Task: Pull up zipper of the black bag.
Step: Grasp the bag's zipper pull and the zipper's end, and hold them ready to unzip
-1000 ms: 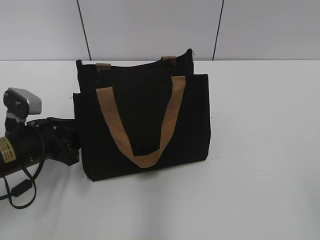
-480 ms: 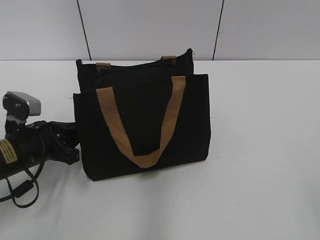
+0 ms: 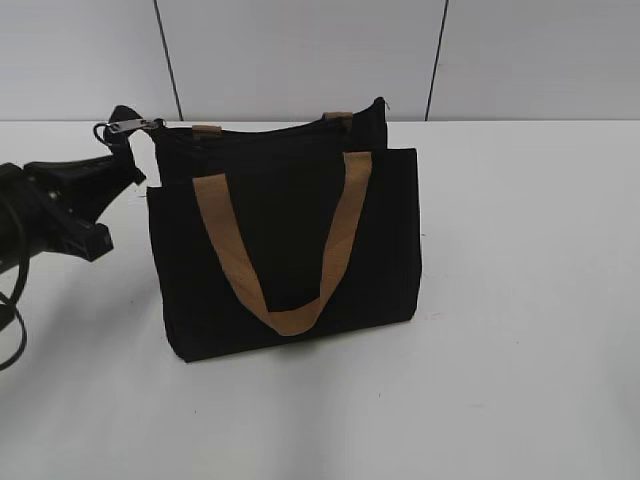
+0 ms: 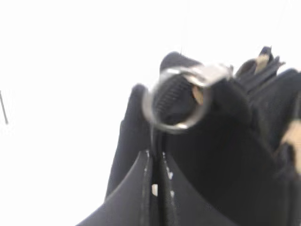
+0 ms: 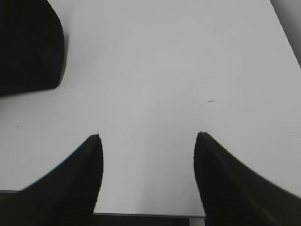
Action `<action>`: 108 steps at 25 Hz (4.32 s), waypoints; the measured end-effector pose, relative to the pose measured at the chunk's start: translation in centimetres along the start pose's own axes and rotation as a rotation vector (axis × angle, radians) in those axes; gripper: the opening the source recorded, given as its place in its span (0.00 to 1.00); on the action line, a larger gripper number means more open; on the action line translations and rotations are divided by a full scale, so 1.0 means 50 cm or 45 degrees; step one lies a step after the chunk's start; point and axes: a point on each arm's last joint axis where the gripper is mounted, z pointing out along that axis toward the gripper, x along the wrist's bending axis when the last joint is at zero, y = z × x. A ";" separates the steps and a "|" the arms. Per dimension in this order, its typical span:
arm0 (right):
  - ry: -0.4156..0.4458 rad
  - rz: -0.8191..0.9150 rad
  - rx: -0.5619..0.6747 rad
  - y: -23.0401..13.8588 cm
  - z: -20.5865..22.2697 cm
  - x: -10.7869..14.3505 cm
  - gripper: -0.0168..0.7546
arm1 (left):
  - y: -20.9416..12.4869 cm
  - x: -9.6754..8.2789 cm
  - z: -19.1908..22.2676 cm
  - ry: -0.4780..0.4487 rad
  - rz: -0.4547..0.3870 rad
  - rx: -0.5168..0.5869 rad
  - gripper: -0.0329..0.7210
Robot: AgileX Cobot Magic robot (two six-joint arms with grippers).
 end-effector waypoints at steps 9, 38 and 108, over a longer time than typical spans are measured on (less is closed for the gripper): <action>0.000 0.000 0.000 0.000 0.000 0.000 0.64 | 0.071 0.001 -0.032 0.059 0.101 -0.031 0.04; 0.796 -0.306 -0.096 0.164 0.160 0.091 0.64 | 0.123 0.004 0.004 0.053 -0.023 0.016 0.03; 1.191 -0.718 0.051 0.257 0.587 0.502 0.50 | 0.134 0.005 0.004 0.056 -0.067 -0.053 0.03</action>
